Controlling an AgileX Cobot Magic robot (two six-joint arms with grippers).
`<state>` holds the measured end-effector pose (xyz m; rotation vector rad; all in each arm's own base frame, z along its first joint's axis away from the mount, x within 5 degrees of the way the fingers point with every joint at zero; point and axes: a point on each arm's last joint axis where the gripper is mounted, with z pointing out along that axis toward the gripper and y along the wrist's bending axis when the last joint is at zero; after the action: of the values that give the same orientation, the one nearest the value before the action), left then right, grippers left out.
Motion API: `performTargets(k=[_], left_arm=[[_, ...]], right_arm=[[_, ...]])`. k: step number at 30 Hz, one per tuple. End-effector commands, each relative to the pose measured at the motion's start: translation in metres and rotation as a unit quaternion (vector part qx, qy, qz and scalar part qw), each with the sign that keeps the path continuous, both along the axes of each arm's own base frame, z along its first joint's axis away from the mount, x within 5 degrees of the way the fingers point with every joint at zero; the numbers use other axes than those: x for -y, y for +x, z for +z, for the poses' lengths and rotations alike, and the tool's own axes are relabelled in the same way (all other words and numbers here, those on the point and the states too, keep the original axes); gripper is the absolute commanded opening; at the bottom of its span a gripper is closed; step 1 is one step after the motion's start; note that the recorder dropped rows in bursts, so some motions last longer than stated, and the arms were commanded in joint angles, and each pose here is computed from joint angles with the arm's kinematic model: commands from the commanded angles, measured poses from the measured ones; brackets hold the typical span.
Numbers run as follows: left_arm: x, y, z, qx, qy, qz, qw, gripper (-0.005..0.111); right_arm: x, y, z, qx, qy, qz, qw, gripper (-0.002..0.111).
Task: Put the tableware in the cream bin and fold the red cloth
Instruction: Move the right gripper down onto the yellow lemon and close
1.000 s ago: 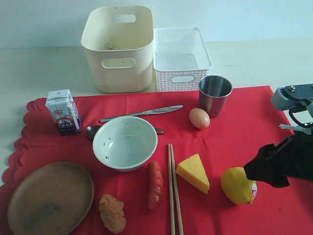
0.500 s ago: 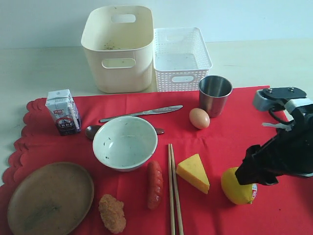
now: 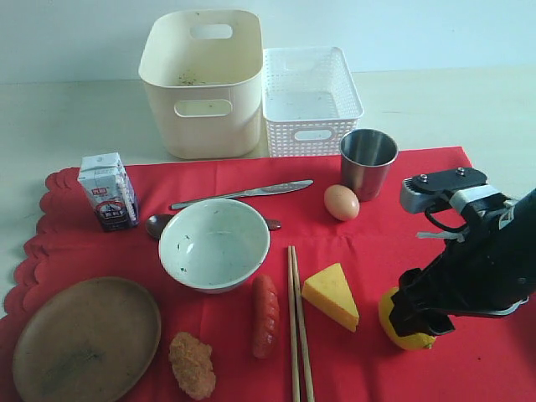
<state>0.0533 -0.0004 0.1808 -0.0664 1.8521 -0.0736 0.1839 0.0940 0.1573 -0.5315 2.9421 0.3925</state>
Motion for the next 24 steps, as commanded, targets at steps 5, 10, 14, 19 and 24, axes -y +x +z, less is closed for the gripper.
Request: performTargets(k=[5,10,14,19,24], left_arm=[[0.0,0.0,0.0,0.008,0.002,0.001,1.0,0.0],[0.0,0.0,0.0,0.008,0.002,0.001,1.0,0.0],[0.0,0.0,0.0,0.008,0.002,0.001,1.0,0.0],[0.0,0.0,0.0,0.008,0.002,0.001,1.0,0.0],[0.0,0.0,0.0,0.008,0.002,0.001,1.0,0.0]], right_arm=[[-0.005,0.006,-0.007,-0.004,0.011,0.0,1.0,0.072],[-0.006,0.007,-0.013,-0.013,0.01,-0.001,1.0,0.072],[-0.006,0.01,-0.016,-0.008,0.008,-0.005,1.0,0.072],[-0.006,0.011,-0.024,-0.021,0.001,-0.004,1.0,0.072],[-0.01,0.02,-0.021,-0.013,0.005,-0.002,1.0,0.066]])
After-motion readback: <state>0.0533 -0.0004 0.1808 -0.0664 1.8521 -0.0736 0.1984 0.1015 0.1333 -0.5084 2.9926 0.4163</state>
